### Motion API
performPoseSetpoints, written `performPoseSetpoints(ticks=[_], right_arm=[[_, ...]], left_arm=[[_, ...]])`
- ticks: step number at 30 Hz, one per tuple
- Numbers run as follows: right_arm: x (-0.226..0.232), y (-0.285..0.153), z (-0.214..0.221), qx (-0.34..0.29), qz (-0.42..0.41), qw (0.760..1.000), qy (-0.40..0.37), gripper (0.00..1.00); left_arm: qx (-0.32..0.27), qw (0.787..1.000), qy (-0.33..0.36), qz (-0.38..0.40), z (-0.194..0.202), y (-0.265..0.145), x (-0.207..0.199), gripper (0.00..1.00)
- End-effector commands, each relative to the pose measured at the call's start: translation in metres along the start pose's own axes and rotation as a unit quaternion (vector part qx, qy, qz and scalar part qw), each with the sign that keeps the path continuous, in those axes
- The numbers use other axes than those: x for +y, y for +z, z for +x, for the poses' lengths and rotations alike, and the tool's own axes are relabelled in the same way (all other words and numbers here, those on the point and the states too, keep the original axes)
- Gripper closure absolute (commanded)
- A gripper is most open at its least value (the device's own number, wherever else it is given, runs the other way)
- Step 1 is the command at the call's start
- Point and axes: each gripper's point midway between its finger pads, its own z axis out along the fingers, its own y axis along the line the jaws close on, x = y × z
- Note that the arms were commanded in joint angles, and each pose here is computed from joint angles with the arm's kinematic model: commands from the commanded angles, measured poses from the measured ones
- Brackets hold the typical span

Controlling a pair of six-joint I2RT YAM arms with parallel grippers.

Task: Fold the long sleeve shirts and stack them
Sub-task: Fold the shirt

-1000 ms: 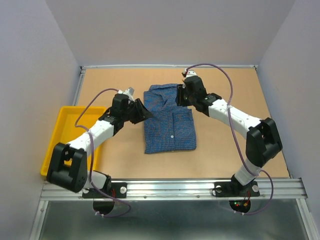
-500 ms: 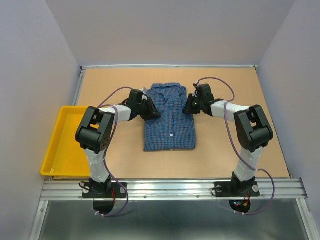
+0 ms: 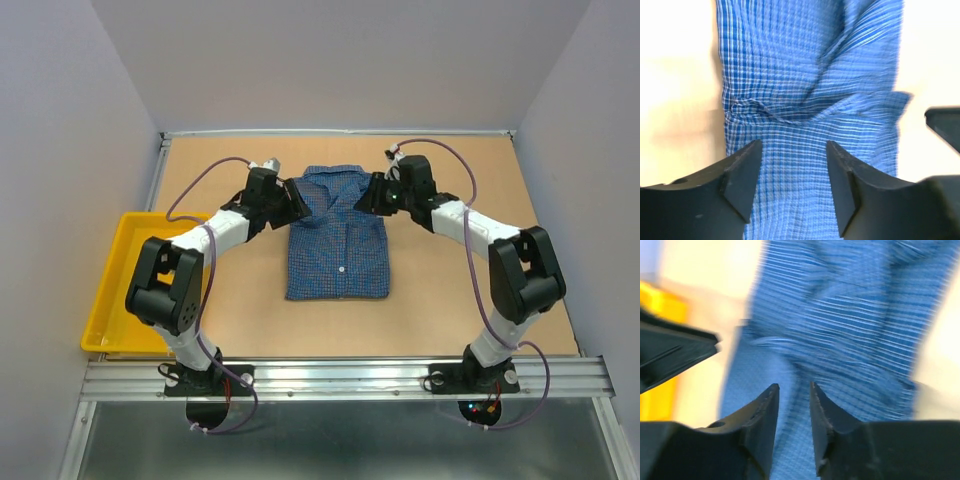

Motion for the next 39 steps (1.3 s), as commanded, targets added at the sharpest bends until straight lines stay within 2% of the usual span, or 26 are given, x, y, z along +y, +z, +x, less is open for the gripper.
performPoseSetpoints(ticks=[1,3,6,8,12,16,20,23,24,25,26,28,29,30,31,32,33,36,37,39], right_arm=[[0.094,-0.024,-0.029,-0.04,-0.118,0.992,-0.025,0.62],[0.116,-0.021,-0.022,-0.035,-0.156,0.987,-0.007,0.57],[0.121,-0.005,-0.014,-0.033,-0.188,0.982,0.017,0.57],[0.113,0.008,0.003,-0.015,-0.193,0.98,0.049,0.57],[0.077,0.049,0.046,0.025,-0.177,0.98,0.085,0.58],[0.037,0.068,0.066,0.027,-0.139,0.983,0.115,0.6],[0.015,0.064,0.068,0.02,-0.141,0.982,0.126,0.6],[0.031,0.047,0.051,0.01,-0.162,0.982,0.096,0.58],[0.035,0.041,0.048,0.017,-0.16,0.983,0.091,0.56],[0.044,0.029,0.041,0.015,-0.164,0.984,0.074,0.51],[0.044,0.029,0.041,0.014,-0.164,0.984,0.069,0.51],[0.057,0.007,0.033,0.01,-0.172,0.984,0.049,0.45],[0.062,-0.002,0.031,0.01,-0.177,0.983,0.046,0.43],[0.072,-0.018,0.029,0.007,-0.187,0.982,0.039,0.42],[0.072,-0.025,0.036,0.013,-0.188,0.981,0.042,0.42],[0.074,-0.032,0.042,0.018,-0.192,0.98,0.044,0.42],[0.075,-0.039,0.049,0.025,-0.197,0.979,0.046,0.42],[0.076,-0.061,0.069,0.031,-0.203,0.977,0.056,0.44],[0.074,-0.065,0.076,0.037,-0.205,0.976,0.06,0.45],[0.07,-0.074,0.098,0.054,-0.21,0.973,0.072,0.48]], left_arm=[[-0.053,0.998,0.013,0.007,-0.024,-0.025,-0.016,0.34],[-0.045,0.999,0.011,0.005,-0.024,-0.016,-0.015,0.34],[-0.033,0.999,0.006,-0.005,-0.021,-0.001,-0.009,0.41],[-0.017,1.0,0.002,-0.009,-0.014,0.017,-0.003,0.48],[0.007,1.0,-0.002,-0.026,-0.004,0.047,0.012,0.52],[0.01,0.999,-0.014,-0.047,-0.003,0.061,0.029,0.55],[0.004,0.999,-0.013,-0.047,-0.014,0.063,0.035,0.56],[-0.011,0.999,0.001,-0.044,-0.027,0.053,0.028,0.55],[-0.015,0.999,0.003,-0.04,-0.031,0.047,0.023,0.55],[-0.023,0.999,0.004,-0.025,-0.035,0.034,0.013,0.53],[-0.028,0.999,0.004,-0.018,-0.036,0.026,0.008,0.51],[-0.032,0.999,0.006,-0.011,-0.03,0.009,0.003,0.44],[-0.053,0.998,0.013,0.01,-0.038,-0.013,-0.014,0.36],[-0.044,0.999,0.02,0.016,-0.023,-0.02,-0.018,0.32],[-0.06,0.997,0.029,0.039,-0.025,-0.041,-0.035,0.29],[-0.058,0.996,0.035,0.049,-0.016,-0.05,-0.042,0.17],[-0.047,0.996,0.039,0.067,0.0,-0.057,-0.056,0.13],[-0.02,0.995,0.027,0.099,0.04,-0.077,-0.069,0.12],[0.004,0.994,0.029,0.107,0.068,-0.077,-0.067,0.13],[0.019,0.992,0.017,0.123,0.088,-0.084,-0.066,0.2]])
